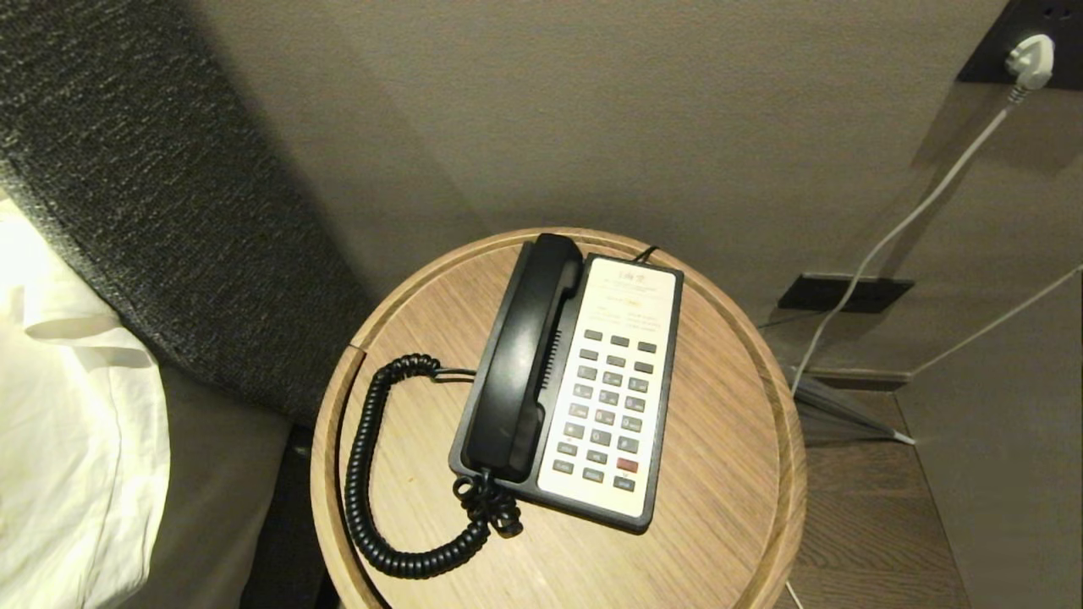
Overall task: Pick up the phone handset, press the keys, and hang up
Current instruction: Pick up the desk phone handset
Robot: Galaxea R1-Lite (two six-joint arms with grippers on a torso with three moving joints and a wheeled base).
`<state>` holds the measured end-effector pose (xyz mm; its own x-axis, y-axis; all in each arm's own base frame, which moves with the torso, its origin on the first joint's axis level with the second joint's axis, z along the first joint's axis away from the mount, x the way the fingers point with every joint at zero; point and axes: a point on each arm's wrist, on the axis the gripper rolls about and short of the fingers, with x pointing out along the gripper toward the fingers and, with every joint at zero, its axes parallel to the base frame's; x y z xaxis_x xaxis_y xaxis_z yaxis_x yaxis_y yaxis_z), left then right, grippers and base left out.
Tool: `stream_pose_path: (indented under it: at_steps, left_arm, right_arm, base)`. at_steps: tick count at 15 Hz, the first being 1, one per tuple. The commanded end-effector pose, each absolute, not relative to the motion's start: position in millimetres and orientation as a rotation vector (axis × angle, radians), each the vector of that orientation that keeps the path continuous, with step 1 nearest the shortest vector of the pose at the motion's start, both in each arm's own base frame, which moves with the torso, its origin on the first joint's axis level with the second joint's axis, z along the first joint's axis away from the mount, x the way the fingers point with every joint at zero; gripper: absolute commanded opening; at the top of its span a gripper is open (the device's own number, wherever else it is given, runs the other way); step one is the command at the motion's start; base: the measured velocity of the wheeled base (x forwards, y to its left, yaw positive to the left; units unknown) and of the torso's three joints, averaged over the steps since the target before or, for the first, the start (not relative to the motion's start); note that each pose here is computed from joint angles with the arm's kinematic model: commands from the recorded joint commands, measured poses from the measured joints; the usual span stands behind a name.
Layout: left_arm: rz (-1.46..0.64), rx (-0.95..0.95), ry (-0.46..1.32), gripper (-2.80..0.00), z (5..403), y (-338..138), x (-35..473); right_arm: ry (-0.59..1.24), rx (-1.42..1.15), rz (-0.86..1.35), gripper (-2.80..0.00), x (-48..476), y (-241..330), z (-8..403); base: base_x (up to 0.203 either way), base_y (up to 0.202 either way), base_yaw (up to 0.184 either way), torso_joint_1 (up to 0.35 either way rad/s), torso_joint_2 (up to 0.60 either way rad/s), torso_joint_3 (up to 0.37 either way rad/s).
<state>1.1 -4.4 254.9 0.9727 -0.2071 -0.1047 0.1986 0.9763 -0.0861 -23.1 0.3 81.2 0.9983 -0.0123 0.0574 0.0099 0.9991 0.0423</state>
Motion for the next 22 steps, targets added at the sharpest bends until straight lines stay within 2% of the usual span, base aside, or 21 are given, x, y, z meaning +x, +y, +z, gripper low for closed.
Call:
stream_pose_path:
  at_steps: [1, 3, 5, 9, 14, 20, 21, 22]
  left_arm:
    - [-0.256, -0.112, 0.360, -2.80, 283.4, -7.7, 91.9]
    - [-0.337, -0.122, 0.461, -2.80, 293.7, -18.7, 139.4]
    - [-0.459, -0.092, 0.535, -2.80, 298.3, -44.7, 162.4]
    - [-0.604, -0.010, 0.590, -2.80, 315.3, -88.2, 162.9]
    - [-0.643, 0.036, 0.634, -2.80, 342.1, -124.2, 157.1]
    - [-0.580, 0.183, 0.680, -2.80, 323.4, -181.7, 169.3]
    - [-0.577, 0.190, 0.682, -2.40, 321.4, -188.3, 169.3]
    - [-0.566, 0.194, 0.675, 0.00, 321.7, -194.1, 169.4]
  right_arm:
    - [-0.039, 0.043, -0.011, -2.80, -21.5, 0.3, 75.7]
    - [-0.039, 0.043, -0.011, -2.80, -21.5, 0.3, 75.7]
    - [-0.039, 0.043, -0.011, -2.80, -21.5, 0.3, 75.7]
    - [-0.039, 0.043, -0.011, -2.80, -21.5, 0.3, 75.7]
    - [-0.039, 0.043, -0.011, -2.80, -21.5, 0.3, 75.7]
    - [-0.039, 0.043, -0.011, -2.80, -21.5, 0.3, 75.7]
    - [-0.039, 0.043, -0.011, -2.80, -21.5, 0.3, 75.7]
    - [-0.039, 0.043, -0.011, -2.80, -21.5, 0.3, 75.7]
  base:
    - [0.000, 0.000, 0.000, 0.000, 0.00, 0.000]
    - [0.000, 0.000, 0.000, 0.000, 0.00, 0.000]
    - [0.000, 0.000, 0.000, 0.000, 0.00, 0.000]
    - [0.000, 0.000, 0.000, 0.000, 0.00, 0.000]
    - [0.000, 0.000, 0.000, 0.000, 0.00, 0.000]
    - [0.000, 0.000, 0.000, 0.000, 0.00, 0.000]
    - [0.000, 0.000, 0.000, 0.000, 0.00, 0.000]
    - [0.000, 0.000, 0.000, 0.000, 0.00, 0.000]
